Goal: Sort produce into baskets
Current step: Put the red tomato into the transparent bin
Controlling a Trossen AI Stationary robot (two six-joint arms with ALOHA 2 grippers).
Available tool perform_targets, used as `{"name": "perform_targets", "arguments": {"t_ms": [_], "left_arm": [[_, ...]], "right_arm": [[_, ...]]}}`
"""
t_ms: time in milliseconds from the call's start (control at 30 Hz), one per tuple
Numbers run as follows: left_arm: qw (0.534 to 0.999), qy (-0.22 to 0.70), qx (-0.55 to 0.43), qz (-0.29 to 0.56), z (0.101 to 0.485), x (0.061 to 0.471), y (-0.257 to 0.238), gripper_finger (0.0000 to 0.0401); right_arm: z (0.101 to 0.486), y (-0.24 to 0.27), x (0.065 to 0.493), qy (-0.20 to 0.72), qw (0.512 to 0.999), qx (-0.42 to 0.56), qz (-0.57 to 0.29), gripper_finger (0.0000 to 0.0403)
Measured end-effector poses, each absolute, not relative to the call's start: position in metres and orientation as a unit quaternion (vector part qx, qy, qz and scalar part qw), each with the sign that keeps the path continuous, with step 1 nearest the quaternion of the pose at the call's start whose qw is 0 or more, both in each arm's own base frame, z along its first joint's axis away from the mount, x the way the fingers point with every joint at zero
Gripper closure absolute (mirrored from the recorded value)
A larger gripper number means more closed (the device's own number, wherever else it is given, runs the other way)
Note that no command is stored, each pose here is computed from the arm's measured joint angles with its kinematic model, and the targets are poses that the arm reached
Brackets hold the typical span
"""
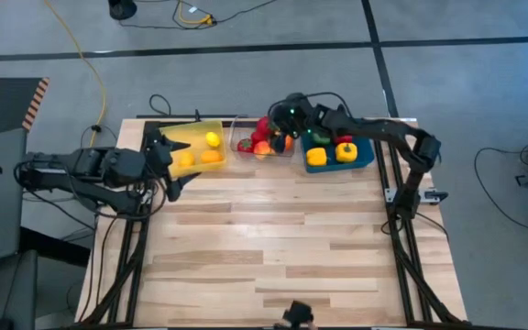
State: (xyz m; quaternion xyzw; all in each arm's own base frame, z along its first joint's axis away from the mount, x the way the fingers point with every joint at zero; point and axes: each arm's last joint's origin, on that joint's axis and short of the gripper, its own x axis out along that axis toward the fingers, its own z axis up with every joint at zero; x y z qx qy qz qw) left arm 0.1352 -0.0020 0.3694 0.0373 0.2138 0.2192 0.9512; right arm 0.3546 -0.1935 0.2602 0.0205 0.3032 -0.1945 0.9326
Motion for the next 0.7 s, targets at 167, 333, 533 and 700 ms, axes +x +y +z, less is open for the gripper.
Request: {"name": "perform_targets", "arguments": {"t_ms": [167, 333, 533, 700], "left_arm": [[0.949, 0.221, 0.032, 0.221, 0.353, 0.135, -0.002, 0.0013], [0.951, 0.212, 0.025, 0.222, 0.337, 0.144, -0.003, 0.0013], [0.958, 0.183, 0.024, 0.220, 0.317, 0.156, -0.005, 0.0013], [0.958, 0.178, 0.037, 0.223, 0.304, 0.160, -0.005, 0.0013]], "right_arm": [[0.235, -0.223, 0.348, 0.330, 0.917, 0.041, -0.222, 0.0074], [0.215, -0.236, 0.348, 0.346, 0.908, 0.052, -0.230, 0.0074], [0.203, -0.238, 0.352, 0.357, 0.905, 0.052, -0.227, 0.0074], [0.203, -0.237, 0.352, 0.356, 0.905, 0.051, -0.226, 0.0074]]}}
